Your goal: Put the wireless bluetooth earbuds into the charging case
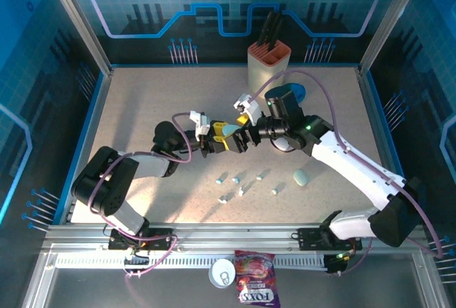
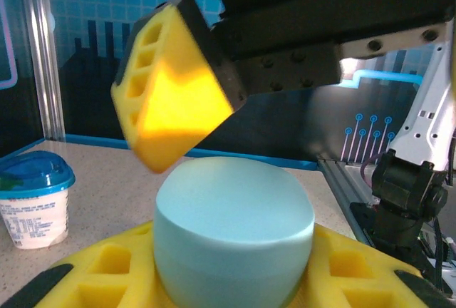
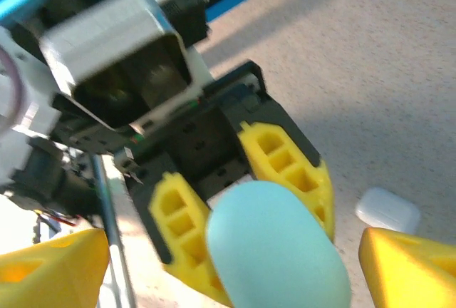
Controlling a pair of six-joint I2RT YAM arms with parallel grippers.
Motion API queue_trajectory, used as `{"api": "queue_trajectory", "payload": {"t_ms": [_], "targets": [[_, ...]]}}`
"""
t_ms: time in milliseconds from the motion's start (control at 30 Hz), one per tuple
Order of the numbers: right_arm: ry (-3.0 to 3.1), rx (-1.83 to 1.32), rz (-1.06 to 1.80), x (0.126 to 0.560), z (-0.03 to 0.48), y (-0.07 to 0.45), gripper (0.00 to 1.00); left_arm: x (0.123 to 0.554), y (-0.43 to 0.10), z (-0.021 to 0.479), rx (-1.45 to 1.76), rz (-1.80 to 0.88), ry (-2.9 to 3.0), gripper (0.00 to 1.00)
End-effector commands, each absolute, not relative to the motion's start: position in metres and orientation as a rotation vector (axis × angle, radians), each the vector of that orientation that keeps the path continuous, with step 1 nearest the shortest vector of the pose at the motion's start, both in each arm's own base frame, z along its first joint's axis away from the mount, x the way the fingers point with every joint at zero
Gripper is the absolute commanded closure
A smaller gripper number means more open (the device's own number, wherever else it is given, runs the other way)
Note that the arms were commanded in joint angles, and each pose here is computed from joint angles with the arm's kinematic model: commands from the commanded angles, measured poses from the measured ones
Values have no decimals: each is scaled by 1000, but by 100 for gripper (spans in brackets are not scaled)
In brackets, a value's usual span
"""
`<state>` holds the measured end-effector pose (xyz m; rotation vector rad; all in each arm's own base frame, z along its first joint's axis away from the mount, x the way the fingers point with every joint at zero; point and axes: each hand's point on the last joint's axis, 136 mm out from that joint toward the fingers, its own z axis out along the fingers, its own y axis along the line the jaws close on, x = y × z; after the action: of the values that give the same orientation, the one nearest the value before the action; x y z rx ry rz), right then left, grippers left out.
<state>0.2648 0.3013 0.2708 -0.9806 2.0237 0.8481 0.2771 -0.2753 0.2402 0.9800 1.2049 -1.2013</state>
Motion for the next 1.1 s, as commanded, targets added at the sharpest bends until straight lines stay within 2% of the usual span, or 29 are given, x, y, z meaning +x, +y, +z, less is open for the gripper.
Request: {"api": "queue_trajectory", "payload": {"t_ms": [0,833,1067], "targets": [[2030,-1001,647,279,267,287,9,264,-274,250,999,-1214,1163,67],[1998,-818,532,309,285,273,8,256,-272,250,1013,-1198,1147,67],[1940,-783,564,311,304,275,8,258,-272,250,1013,-1184,1142,67]]}}
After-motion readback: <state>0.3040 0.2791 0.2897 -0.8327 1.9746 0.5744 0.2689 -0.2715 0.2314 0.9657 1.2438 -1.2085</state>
